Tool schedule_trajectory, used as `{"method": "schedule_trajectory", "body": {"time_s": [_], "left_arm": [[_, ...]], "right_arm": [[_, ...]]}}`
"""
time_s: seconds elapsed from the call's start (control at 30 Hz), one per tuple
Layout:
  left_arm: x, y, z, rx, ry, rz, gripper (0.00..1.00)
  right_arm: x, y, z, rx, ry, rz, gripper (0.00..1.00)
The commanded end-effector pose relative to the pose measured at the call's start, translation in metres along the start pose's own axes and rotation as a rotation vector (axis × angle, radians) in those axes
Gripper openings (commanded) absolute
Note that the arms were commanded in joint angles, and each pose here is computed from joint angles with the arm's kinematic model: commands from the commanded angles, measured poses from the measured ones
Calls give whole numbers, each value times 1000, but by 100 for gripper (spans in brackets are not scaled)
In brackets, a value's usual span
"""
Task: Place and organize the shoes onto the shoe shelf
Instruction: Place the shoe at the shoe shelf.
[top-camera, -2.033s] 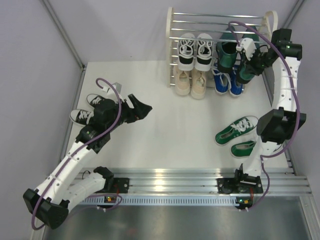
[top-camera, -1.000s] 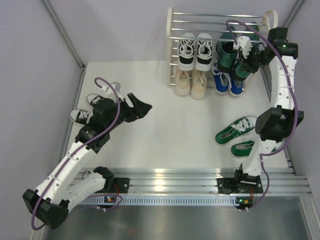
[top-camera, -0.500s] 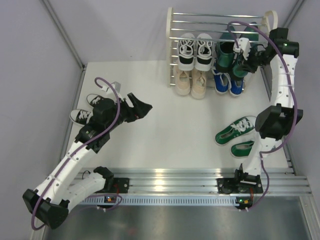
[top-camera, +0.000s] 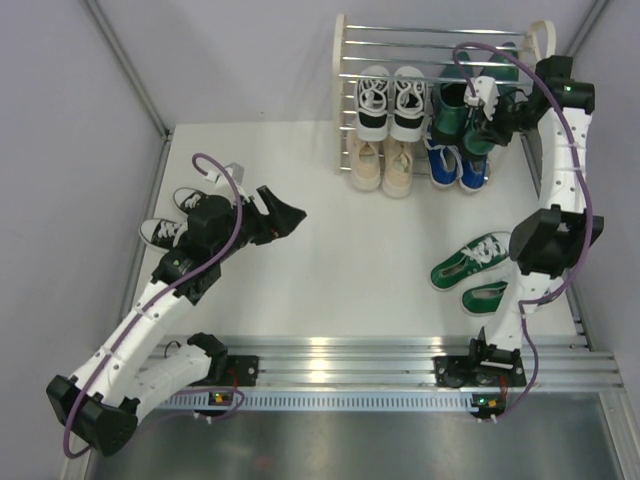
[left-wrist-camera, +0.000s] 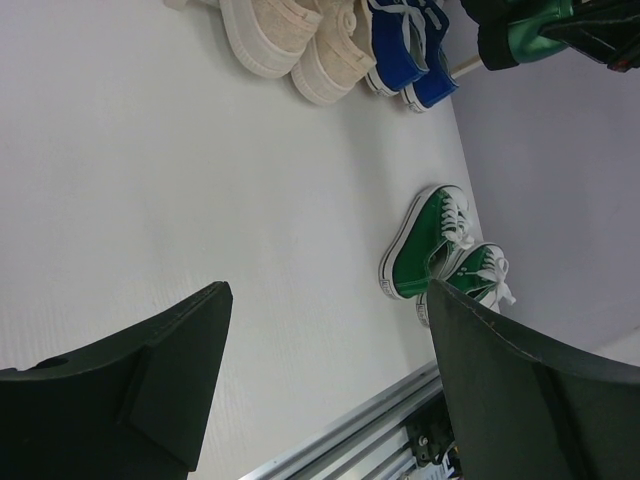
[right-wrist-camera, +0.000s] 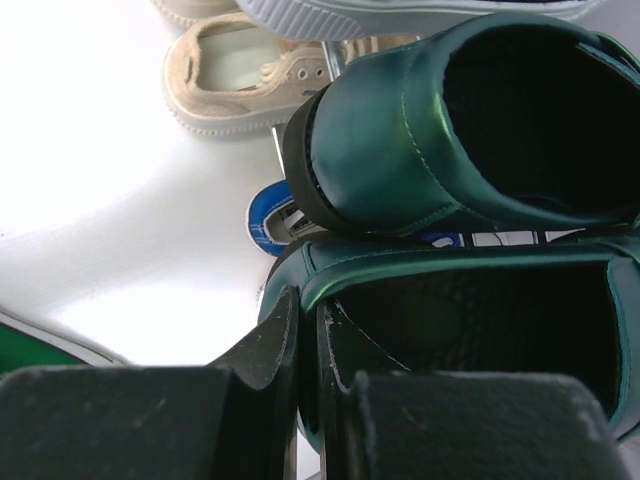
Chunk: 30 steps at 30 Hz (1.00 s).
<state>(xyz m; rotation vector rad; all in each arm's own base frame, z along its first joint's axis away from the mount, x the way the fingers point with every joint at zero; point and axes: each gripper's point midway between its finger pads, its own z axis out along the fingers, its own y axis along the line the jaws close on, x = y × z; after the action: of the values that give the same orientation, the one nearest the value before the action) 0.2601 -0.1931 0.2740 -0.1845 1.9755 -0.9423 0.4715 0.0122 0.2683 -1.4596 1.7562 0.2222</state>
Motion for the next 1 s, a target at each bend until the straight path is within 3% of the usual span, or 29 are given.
{"method": "schedule_trajectory", "body": {"time_s": [0.0, 0.23, 0.37, 0.47, 0.97], "left_arm": [[-19, -20, -3, 61, -53, 0, 84], [-18, -19, -3, 65, -55, -5, 84], [-18, -18, -3, 65, -59, -5, 84], [-17, -18, -3, 66, -58, -7, 84], [-17, -20, -1, 85, -57, -2, 84]], "right_arm": [[-21, -67, -16, 252, -9, -171, 3], [-10, -78, -20, 322, 31, -127, 24], [-12, -77, -28, 352, 36, -102, 47], [-18, -72, -36, 370, 28, -102, 55], [-54, -53, -69, 441, -78, -22, 71]]}}
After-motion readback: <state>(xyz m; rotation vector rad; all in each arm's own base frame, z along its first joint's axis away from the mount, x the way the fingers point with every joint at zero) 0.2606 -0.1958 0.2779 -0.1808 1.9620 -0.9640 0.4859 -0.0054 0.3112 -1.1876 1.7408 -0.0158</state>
